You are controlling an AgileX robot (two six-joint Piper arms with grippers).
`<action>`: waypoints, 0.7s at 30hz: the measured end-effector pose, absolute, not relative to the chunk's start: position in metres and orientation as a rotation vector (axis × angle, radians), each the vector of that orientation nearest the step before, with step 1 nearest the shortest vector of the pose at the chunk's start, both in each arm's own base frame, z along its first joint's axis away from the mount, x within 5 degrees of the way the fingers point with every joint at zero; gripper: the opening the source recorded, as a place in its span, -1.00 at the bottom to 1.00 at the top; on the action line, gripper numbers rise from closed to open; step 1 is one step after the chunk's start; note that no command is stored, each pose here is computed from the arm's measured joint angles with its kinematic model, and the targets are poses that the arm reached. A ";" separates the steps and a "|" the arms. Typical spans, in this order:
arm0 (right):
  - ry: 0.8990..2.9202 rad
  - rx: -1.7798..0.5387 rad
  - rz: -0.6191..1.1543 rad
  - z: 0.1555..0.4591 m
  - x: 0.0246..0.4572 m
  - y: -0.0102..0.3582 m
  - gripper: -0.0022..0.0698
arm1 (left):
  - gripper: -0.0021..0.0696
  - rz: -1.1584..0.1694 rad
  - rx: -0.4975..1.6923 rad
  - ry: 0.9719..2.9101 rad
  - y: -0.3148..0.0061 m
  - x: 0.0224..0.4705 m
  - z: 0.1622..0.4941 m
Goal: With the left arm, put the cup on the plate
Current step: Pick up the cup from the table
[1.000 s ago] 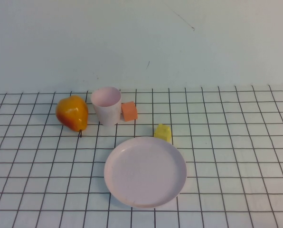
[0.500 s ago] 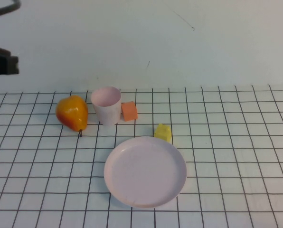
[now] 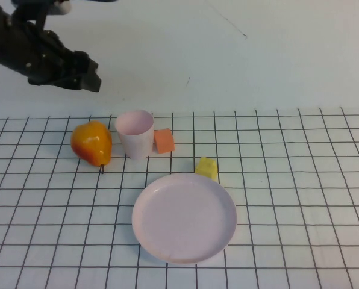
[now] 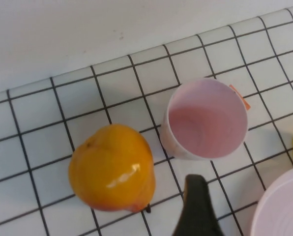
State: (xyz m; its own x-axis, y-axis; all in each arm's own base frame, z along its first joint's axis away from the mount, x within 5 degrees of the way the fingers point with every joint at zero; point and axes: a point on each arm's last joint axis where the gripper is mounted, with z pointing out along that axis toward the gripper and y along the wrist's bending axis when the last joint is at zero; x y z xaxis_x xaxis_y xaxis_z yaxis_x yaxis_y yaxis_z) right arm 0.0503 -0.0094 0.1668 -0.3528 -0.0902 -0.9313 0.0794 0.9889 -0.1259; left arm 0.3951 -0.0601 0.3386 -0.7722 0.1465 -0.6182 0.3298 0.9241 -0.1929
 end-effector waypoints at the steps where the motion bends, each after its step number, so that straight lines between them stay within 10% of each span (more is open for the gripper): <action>1: 1.923 -0.008 -0.175 0.167 0.050 -0.009 -0.95 | 0.25 -0.395 0.355 2.468 -0.063 0.406 0.334; 21: 1.923 -0.008 -0.175 0.167 0.050 -0.009 -0.95 | 0.37 -0.172 0.680 2.617 -0.128 0.502 0.220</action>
